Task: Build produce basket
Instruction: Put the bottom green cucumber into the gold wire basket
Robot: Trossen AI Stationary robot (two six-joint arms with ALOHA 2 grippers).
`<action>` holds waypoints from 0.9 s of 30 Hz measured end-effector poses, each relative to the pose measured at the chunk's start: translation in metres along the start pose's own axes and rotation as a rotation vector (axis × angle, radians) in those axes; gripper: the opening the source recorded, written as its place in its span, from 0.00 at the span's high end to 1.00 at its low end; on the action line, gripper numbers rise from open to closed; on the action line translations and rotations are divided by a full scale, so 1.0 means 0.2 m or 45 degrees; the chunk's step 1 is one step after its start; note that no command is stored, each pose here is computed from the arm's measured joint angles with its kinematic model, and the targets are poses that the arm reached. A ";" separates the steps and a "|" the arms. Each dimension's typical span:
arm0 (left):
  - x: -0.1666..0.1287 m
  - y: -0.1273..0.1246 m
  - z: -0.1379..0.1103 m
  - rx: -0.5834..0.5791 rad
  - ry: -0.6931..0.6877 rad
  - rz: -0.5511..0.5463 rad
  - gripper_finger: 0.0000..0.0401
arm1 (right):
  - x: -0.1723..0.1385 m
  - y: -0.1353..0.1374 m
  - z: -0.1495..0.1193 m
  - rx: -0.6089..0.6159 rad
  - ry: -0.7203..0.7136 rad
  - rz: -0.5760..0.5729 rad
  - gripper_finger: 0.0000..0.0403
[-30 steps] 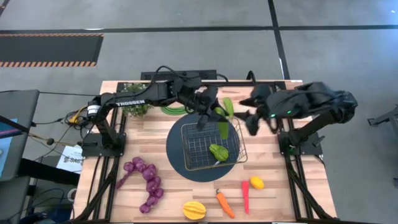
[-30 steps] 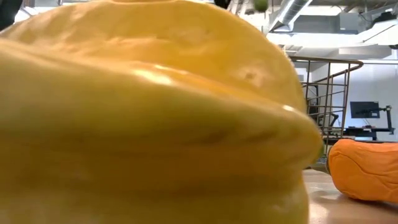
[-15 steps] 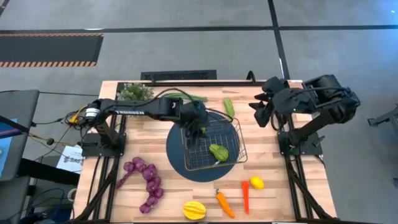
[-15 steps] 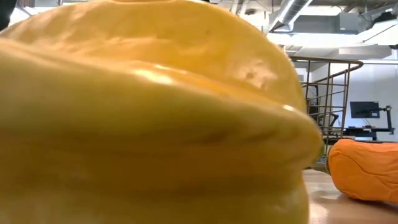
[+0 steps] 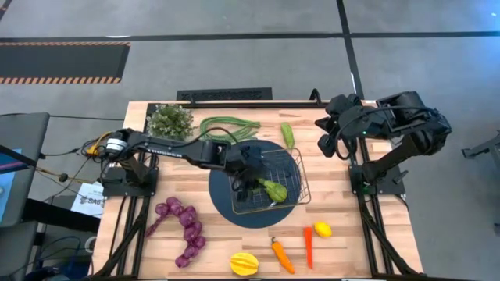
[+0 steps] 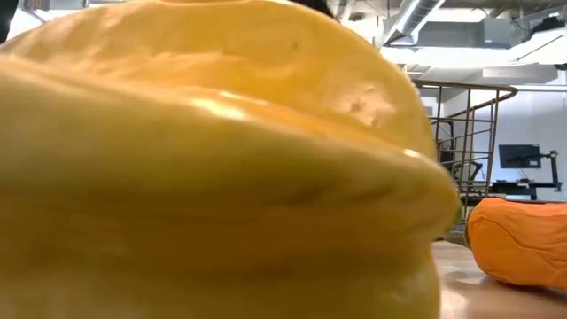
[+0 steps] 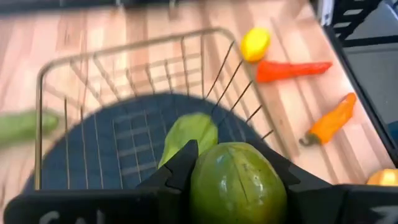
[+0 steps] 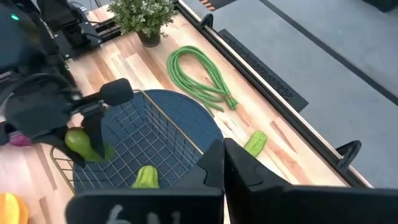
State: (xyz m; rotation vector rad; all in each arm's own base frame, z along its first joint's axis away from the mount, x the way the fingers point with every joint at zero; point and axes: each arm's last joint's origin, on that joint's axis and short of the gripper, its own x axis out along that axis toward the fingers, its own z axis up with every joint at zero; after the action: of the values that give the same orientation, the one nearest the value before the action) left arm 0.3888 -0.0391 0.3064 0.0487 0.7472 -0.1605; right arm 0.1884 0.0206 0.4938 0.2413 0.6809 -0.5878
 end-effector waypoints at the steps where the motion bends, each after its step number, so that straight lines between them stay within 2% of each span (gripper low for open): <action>1: 0.00 -0.01 0.00 0.019 -0.004 0.020 0.78 | 0.00 0.00 0.00 -0.003 0.000 0.000 0.98; 4: 0.04 -0.02 -0.01 0.060 0.036 0.075 0.78 | 0.00 0.00 0.00 -0.016 0.000 0.000 0.98; 8: 0.12 -0.03 -0.03 0.084 0.066 0.080 0.79 | 0.00 0.00 0.00 -0.021 0.000 -0.001 0.99; 14: 0.29 -0.05 -0.11 0.029 0.158 0.013 0.79 | 0.00 0.00 0.00 -0.030 0.000 -0.002 0.99; 18: 0.35 -0.04 -0.14 0.008 0.215 0.025 0.79 | 0.00 0.00 0.00 -0.030 0.000 -0.003 0.99; 27: 0.35 0.01 -0.17 -0.034 0.271 0.046 0.79 | 0.00 0.00 0.00 -0.031 0.000 -0.003 1.00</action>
State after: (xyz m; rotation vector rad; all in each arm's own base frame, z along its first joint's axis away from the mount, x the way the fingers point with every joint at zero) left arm 0.4171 -0.0428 0.2339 0.0543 0.9599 -0.1122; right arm 0.1889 0.0207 0.4936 0.2181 0.6882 -0.5816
